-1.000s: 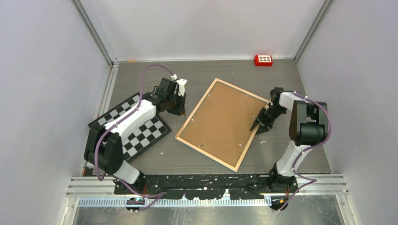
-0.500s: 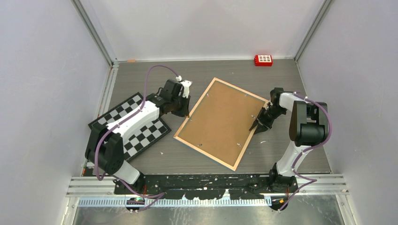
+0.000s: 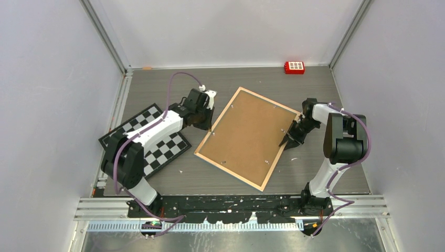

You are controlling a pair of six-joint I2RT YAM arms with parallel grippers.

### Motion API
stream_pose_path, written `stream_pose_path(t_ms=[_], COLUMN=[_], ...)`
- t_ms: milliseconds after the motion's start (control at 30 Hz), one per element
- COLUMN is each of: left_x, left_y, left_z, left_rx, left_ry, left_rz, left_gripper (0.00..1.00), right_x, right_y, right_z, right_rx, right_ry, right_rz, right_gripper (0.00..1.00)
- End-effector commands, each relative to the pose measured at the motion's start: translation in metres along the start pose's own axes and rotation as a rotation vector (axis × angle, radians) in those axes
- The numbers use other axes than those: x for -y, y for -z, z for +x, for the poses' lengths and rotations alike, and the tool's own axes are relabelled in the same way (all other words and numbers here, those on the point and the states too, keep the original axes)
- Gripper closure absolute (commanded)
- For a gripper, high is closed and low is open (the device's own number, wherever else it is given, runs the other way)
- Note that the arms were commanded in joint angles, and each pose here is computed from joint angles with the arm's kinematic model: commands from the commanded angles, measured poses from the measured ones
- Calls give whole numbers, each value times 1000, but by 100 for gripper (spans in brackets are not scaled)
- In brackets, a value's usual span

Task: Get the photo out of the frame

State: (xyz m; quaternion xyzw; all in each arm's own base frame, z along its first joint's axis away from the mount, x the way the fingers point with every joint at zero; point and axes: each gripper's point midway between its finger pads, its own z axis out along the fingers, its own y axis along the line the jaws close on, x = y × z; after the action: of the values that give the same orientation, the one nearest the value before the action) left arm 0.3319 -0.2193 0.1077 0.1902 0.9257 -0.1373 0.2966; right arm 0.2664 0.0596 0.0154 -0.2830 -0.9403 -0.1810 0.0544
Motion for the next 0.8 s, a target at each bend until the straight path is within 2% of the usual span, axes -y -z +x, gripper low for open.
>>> stream_pose_path(t_ms=[0,233,767], left_x=[-5,-3,-17], left_y=[0,5,10], left_z=[-31,-36,-45], left_rx=[85,98,141], left_ry=[-10,-13,-40], left_rz=[-38,-35,-162], left_gripper=[100,100,100], right_x=[5,6,7], right_y=[-10,-10,-11], right_z=[-23,-23,-23], right_rx=[99,97,90], right_ry=[27,31,29], right_rz=[47,55,60], right_gripper=[86,90,92])
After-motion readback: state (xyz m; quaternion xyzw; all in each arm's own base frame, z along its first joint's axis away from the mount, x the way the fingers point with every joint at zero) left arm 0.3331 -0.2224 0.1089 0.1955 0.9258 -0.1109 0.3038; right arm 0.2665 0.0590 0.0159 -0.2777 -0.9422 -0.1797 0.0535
